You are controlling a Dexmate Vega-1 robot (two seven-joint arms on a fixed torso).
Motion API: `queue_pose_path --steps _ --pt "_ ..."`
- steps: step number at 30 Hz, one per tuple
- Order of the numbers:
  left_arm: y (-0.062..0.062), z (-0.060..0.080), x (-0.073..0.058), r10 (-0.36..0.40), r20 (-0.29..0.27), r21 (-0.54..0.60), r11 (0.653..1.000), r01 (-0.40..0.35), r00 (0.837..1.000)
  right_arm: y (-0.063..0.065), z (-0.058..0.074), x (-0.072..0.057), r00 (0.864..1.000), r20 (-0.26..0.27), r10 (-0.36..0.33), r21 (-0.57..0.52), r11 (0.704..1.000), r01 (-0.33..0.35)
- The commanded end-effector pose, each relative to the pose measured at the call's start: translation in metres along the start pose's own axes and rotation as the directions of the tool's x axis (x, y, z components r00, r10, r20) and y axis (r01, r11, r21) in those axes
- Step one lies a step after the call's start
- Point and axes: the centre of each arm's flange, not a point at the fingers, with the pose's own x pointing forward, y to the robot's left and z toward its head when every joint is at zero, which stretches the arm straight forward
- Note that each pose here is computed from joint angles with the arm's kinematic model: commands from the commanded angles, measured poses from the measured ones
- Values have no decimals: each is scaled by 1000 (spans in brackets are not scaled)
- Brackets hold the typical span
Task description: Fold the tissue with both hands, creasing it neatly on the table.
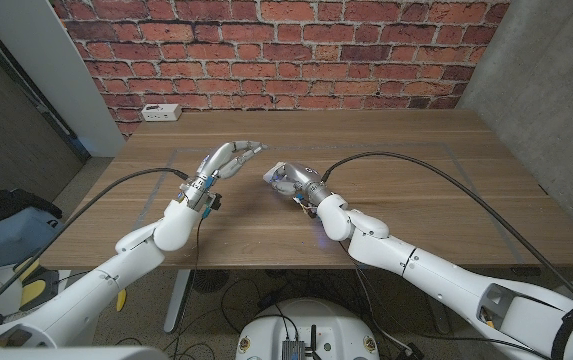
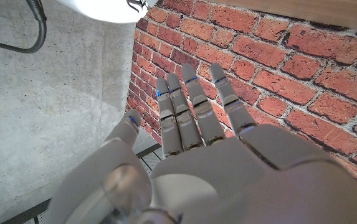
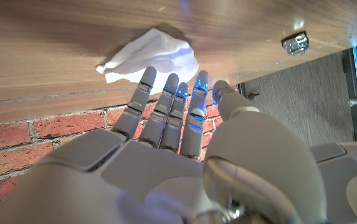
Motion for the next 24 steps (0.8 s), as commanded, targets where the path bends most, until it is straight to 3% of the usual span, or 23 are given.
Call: queue_pose_path --steps 1,9,24 --pt "2 -1 -2 5 2 -1 1000 -5 1000 -15 7 -7 992 67 -110 118 988 102" --pt "3 -2 -3 7 -1 -7 1000 -7 1000 -26 5 -14 981 75 -179 177 971 164" --pt "6 -5 -12 13 -28 -30 999 -14 1000 -42 -2 -28 957 44 -286 264 927 265"
